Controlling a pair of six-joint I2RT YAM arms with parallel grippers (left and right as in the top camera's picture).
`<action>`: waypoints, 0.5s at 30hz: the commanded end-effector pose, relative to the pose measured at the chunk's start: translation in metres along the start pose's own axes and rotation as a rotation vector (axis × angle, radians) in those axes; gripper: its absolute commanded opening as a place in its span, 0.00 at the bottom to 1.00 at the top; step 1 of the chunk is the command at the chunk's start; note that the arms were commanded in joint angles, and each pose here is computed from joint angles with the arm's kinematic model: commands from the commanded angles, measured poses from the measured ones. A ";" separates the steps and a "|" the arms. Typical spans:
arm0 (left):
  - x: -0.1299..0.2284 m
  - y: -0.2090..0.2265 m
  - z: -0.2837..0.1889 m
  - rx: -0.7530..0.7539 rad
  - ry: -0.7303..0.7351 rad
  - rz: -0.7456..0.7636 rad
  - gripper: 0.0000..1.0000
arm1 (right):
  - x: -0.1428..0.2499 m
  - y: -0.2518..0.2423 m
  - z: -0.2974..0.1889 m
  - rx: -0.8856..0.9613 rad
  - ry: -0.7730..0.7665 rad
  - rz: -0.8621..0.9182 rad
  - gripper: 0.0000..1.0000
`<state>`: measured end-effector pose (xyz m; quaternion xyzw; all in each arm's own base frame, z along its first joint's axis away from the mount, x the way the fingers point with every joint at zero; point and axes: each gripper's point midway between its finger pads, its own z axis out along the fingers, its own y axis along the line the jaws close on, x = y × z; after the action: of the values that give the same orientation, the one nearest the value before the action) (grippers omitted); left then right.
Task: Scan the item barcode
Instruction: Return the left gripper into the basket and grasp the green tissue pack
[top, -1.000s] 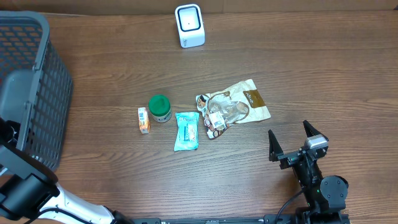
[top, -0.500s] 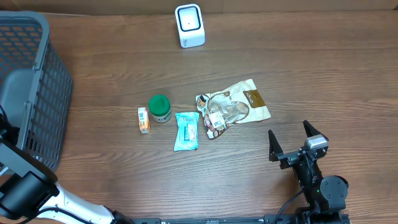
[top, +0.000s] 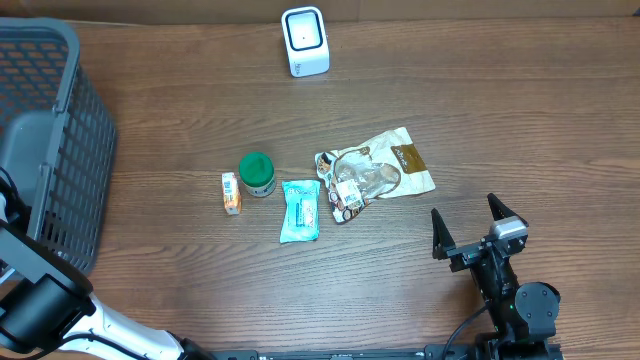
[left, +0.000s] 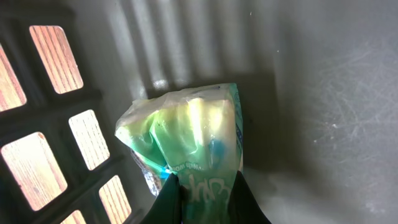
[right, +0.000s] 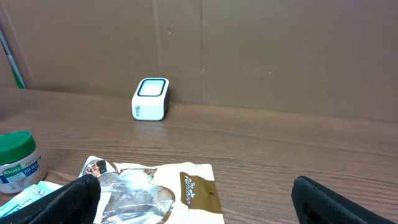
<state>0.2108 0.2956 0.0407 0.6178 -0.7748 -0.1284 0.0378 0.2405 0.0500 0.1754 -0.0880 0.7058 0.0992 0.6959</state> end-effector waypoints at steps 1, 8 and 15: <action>0.005 -0.008 -0.002 0.041 0.036 -0.002 0.04 | 0.001 0.000 0.000 0.000 -0.007 0.003 1.00; -0.015 -0.032 -0.081 0.262 0.016 0.013 0.04 | 0.001 0.000 0.000 0.000 -0.007 0.003 1.00; -0.028 -0.030 -0.213 0.528 -0.160 0.004 0.04 | 0.001 0.000 0.000 0.000 -0.007 0.003 1.00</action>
<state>0.2765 0.2970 0.1715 0.6181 -0.7810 -0.0077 -0.0885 0.2405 0.0500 0.1754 -0.0880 0.7058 0.0992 0.6959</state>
